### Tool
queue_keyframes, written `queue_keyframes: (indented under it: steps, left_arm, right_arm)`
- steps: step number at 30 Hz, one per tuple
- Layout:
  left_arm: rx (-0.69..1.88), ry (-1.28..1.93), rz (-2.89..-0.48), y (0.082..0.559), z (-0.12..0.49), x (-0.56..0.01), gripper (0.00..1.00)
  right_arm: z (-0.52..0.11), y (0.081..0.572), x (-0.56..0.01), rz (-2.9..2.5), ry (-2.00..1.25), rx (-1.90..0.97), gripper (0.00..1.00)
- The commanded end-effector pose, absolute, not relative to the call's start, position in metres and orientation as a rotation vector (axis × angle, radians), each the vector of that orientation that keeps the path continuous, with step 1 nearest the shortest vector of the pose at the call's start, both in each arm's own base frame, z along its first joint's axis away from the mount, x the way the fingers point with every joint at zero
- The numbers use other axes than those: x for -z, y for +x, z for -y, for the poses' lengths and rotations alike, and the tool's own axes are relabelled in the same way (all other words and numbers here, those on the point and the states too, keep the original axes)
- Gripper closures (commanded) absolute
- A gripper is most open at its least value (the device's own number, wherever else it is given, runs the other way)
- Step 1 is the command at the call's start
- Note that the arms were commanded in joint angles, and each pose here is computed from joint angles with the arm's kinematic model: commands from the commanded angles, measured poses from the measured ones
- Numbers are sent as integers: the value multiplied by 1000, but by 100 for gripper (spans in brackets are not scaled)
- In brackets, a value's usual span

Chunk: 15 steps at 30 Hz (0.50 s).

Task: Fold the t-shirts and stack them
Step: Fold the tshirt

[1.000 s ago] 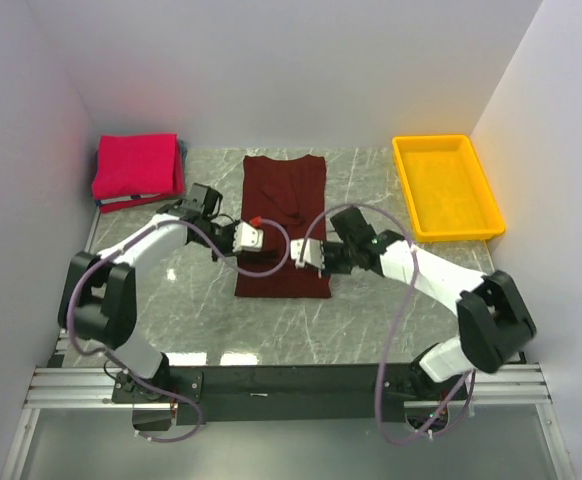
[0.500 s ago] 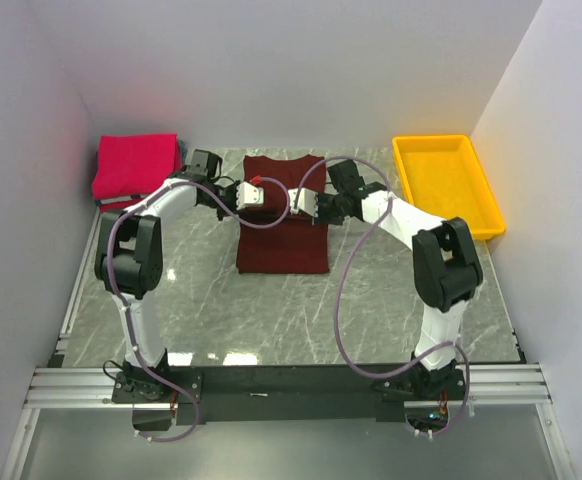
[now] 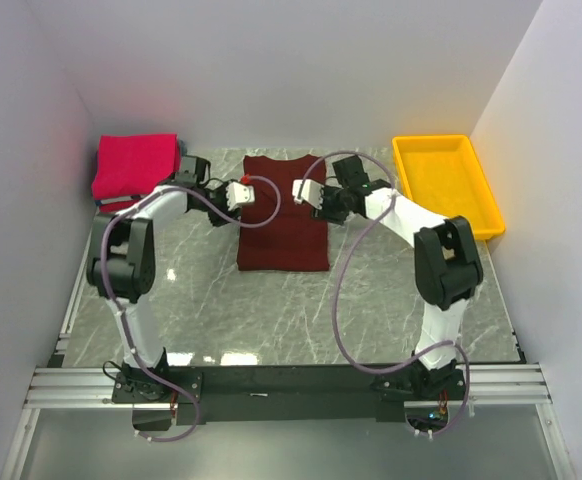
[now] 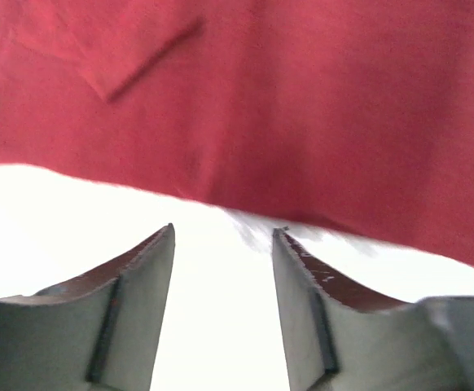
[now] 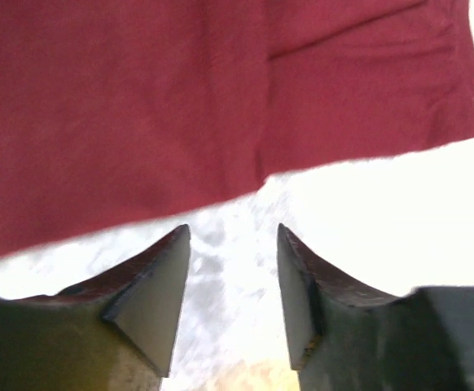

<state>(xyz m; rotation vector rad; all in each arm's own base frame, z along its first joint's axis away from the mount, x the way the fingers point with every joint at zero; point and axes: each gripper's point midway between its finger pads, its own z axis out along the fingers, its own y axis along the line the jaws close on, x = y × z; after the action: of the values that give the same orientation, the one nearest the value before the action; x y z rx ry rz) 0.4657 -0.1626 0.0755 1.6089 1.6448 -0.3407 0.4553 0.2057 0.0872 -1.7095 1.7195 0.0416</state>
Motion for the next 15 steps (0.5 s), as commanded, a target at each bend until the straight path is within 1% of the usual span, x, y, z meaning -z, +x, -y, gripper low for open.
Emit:
queue_keyframes:
  steps: [1, 3, 4, 6, 7, 10, 15]
  left_arm:
    - [364, 1574, -1570, 435, 164, -121, 46]
    - [452, 1624, -1589, 400, 165, -107, 48]
    - [461, 1644, -1568, 387, 169, -112, 48]
    - [499, 1668, -1589, 364, 169, -97, 49]
    - [489, 1687, -1568, 358, 170, -97, 49]
    - [500, 1723, -1550, 337, 177, -86, 49]
    - [505, 1787, -1516, 312, 181, -70, 47]
  right_arm:
    - [-202, 428, -131, -1690, -1650, -103, 47]
    - [-201, 397, -127, -1711, -1683, -173, 53]
    - [-206, 374, -118, -1710, -1724, -213, 54]
    - [-211, 353, -109, -1691, -1761, -246, 56]
    - [-213, 344, -109, -1669, -1772, -246, 56]
    - [-223, 310, -80, -1646, -1860, -266, 57]
    - [-228, 302, -53, -1640, -1911, -226, 57]
